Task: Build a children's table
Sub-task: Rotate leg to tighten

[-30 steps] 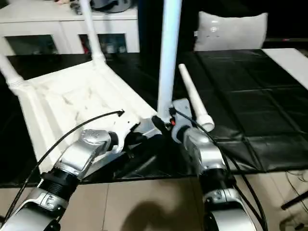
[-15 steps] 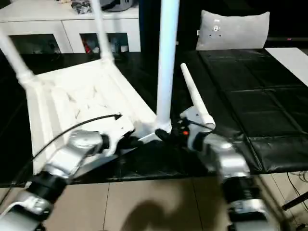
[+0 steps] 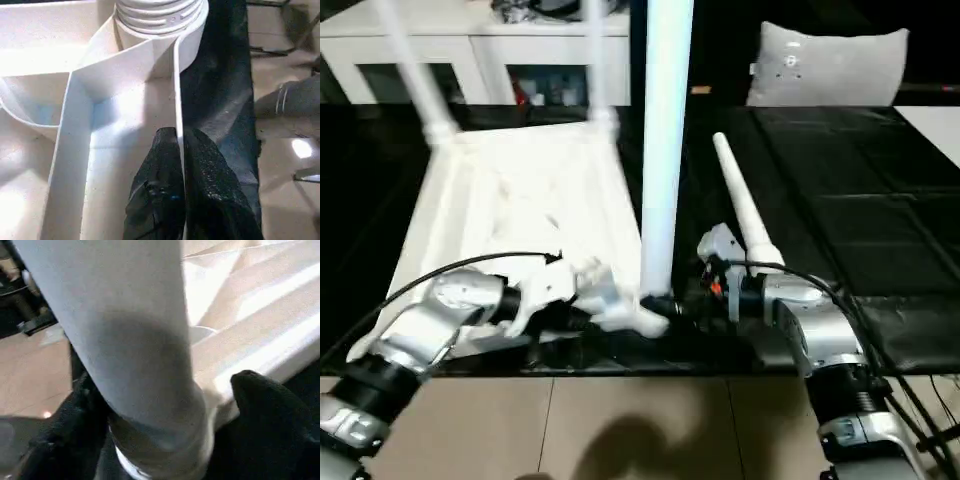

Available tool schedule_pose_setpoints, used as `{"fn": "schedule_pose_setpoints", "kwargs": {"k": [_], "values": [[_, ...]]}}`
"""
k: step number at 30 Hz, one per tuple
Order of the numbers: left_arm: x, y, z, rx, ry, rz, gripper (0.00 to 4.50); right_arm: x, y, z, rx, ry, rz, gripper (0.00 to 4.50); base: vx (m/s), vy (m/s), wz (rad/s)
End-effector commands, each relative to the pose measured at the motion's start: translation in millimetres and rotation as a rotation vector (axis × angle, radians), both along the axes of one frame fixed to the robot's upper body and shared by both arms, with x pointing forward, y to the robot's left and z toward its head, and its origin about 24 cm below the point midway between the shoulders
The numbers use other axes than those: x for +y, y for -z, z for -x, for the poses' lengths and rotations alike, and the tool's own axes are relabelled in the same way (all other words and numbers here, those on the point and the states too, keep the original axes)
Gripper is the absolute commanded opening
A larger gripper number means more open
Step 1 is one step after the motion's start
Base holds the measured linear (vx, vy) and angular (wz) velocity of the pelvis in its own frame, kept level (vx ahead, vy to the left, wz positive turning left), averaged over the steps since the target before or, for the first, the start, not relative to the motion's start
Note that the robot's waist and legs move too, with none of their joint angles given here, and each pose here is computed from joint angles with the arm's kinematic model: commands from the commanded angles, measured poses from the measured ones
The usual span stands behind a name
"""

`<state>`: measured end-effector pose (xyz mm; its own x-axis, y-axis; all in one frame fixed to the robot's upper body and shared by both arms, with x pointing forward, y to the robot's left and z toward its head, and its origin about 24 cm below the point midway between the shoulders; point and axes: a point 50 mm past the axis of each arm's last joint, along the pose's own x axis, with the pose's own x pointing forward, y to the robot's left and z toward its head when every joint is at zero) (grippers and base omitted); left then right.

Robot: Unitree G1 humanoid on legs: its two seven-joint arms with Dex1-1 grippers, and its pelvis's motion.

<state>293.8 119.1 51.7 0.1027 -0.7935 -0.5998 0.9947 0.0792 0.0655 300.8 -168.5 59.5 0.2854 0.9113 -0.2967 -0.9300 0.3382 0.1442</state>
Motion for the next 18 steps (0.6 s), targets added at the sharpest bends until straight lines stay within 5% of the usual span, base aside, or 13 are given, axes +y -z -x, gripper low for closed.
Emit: {"fn": "schedule_pose_setpoints", "kwargs": {"k": [1, 18], "values": [[-2.8, 17.1, 12.5, 0.081, 0.09, -0.071, 0.0, 0.5, -0.4, 2.1, 0.008, -0.026, 0.001, 3.71, 0.0, 0.0, 0.0], [-1.4, 18.4, 14.0, 0.1, 0.092, -0.068, 0.0, 8.0, 12.4, 15.3, 0.124, -0.096, -0.049, 2.57, 0.0, 0.0, 0.0]]}}
